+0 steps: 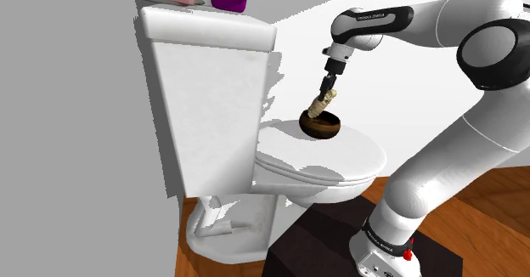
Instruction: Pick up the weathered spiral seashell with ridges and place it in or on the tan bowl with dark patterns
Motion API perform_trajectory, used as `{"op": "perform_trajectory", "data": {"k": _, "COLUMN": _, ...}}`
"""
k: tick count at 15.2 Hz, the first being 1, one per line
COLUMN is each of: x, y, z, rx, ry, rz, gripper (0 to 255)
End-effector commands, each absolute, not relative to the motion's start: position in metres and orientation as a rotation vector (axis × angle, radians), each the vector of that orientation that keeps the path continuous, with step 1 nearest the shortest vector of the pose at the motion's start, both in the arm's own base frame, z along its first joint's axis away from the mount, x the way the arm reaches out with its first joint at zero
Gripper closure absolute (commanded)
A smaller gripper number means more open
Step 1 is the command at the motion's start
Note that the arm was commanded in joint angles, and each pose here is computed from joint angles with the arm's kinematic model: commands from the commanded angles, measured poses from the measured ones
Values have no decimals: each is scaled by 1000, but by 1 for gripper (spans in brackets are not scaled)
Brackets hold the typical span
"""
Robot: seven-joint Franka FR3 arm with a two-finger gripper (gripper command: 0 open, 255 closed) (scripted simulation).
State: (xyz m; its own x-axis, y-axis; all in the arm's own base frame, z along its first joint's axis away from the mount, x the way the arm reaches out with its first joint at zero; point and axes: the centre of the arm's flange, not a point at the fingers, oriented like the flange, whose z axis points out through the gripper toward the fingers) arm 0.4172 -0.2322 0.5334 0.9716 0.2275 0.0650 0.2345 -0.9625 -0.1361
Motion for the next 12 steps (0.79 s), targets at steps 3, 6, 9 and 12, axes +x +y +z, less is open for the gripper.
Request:
{"op": "perform_trajectory", "data": {"k": 3, "x": 411, "y": -272, "z": 533, "rx": -2977, "ry": -353, "rz": -74, "gripper": 255}}
{"op": "perform_trajectory", "data": {"k": 6, "x": 411, "y": -272, "z": 517, "rx": -2977, "ry": -353, "rz": -74, "gripper": 255}}
{"op": "perform_trajectory", "data": {"k": 9, "x": 411, "y": -272, "z": 501, "rx": -2977, "ry": -353, "rz": -74, "gripper": 255}}
{"op": "perform_trajectory", "data": {"k": 12, "x": 411, "y": -272, "z": 485, "rx": -2977, "ry": -353, "rz": -74, "gripper": 255}}
